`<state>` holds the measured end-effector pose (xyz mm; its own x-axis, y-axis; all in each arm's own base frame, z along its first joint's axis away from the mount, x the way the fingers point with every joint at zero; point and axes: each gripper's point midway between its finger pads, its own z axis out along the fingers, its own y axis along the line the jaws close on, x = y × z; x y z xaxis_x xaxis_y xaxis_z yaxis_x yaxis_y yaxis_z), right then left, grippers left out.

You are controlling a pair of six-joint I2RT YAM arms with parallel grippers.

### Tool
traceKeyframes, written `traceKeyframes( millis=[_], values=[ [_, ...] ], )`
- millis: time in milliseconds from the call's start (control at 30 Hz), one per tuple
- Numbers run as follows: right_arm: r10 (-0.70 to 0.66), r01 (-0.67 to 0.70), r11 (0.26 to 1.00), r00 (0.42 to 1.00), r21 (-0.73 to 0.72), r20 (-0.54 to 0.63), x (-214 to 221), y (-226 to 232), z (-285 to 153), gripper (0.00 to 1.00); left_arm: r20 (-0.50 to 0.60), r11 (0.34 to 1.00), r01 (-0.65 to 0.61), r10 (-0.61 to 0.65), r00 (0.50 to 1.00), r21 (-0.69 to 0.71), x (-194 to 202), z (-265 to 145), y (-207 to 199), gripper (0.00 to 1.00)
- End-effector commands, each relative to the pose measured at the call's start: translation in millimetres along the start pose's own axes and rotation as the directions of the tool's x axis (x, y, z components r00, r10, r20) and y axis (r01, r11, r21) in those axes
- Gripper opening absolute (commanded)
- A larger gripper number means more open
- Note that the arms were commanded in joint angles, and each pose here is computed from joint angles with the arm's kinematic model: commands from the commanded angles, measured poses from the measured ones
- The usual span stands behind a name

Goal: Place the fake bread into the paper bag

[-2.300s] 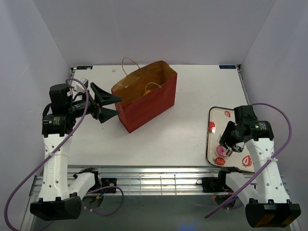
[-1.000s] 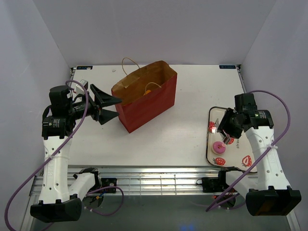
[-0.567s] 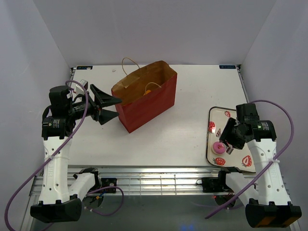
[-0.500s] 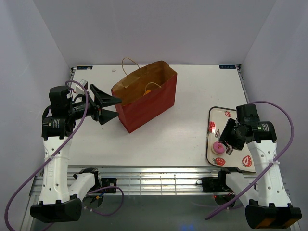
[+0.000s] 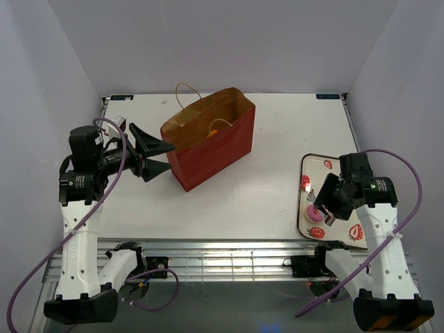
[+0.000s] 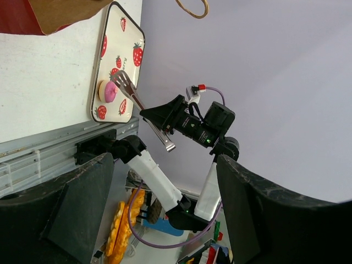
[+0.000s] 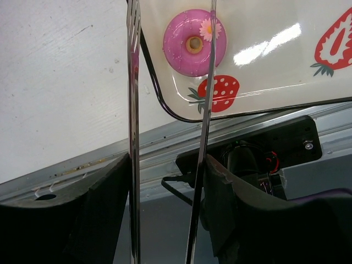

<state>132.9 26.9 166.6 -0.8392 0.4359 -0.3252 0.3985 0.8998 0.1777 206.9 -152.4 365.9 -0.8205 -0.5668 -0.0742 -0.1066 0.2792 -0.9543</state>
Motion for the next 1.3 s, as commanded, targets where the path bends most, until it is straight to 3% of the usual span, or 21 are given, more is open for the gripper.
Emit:
traceKeyframes(
  millis=[0,1267],
  values=[
    [0.013,-0.012,1.000,1.000,0.022,-0.007,1.4,-3.7,3.8,0.60,0.000,1.000,-0.017,0.017,1.000,0.017,6.3,-5.5,-3.4,0.85],
    [-0.003,0.007,0.998,0.998,0.061,-0.063,16.4,-14.1,17.9,0.61,0.003,1.000,-0.015,0.015,1.000,0.016,5.9,-5.9,-4.6,0.85]
  ],
)
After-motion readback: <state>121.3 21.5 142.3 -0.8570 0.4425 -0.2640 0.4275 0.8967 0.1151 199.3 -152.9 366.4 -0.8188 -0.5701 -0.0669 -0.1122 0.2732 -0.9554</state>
